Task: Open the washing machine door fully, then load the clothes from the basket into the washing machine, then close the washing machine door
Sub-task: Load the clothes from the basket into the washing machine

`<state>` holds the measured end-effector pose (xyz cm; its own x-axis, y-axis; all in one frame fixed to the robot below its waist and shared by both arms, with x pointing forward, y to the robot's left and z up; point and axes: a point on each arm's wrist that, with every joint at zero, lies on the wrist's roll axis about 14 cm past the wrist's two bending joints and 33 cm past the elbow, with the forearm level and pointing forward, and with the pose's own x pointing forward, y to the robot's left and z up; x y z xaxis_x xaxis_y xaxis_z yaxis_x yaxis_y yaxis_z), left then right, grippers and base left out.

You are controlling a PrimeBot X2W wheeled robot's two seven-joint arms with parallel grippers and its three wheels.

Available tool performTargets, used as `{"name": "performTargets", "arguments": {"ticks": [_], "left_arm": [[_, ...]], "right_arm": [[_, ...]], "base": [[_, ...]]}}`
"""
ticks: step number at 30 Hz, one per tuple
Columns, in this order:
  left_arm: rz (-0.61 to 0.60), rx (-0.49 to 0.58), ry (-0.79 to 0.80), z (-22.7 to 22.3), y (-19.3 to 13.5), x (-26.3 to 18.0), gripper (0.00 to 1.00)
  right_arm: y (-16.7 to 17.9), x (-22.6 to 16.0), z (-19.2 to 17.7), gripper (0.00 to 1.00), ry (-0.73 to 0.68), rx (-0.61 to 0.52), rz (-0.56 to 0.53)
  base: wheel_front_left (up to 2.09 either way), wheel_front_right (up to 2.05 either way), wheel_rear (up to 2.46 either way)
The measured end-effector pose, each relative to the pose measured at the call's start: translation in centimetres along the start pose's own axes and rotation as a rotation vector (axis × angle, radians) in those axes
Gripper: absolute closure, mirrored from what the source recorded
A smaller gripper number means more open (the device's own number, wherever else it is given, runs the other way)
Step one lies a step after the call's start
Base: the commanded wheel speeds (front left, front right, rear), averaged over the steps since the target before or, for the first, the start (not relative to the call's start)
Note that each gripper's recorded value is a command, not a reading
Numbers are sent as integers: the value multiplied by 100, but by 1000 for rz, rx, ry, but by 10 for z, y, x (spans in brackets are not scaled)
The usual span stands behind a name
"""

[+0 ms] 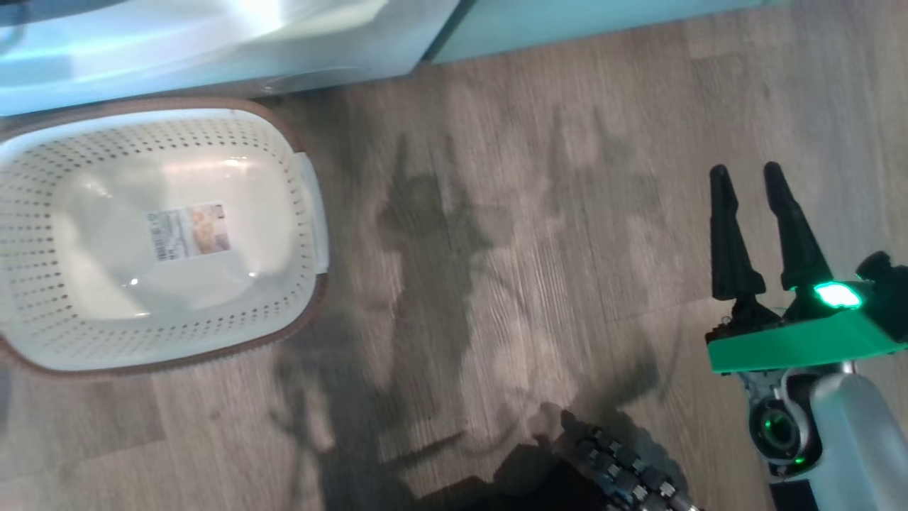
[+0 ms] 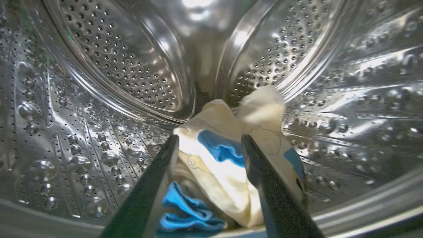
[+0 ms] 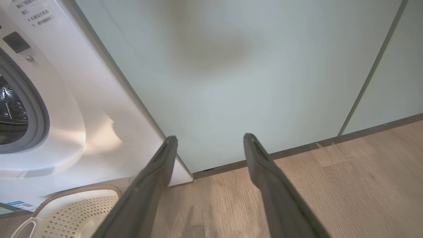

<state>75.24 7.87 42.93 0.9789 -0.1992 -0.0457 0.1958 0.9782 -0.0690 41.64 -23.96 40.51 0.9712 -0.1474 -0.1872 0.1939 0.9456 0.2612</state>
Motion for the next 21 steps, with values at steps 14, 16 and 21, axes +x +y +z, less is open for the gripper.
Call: {"name": "performTargets", "arguments": {"ticks": [14, 16, 21], "left_arm": [[15, -32, -129, 25, -7, -91, 0], [21, -34, -135, 26, -9, -112, 0], [56, -49, -137, 29, -8, -166, 0]], "right_arm": [[17, 3, 23, 0, -75, -19, 59], [20, 2, 25, 0, -81, -26, 66], [27, -3, 26, 0, -83, -39, 89]], "base": [[0, 0, 0], [0, 0, 0], [0, 0, 0]]}}
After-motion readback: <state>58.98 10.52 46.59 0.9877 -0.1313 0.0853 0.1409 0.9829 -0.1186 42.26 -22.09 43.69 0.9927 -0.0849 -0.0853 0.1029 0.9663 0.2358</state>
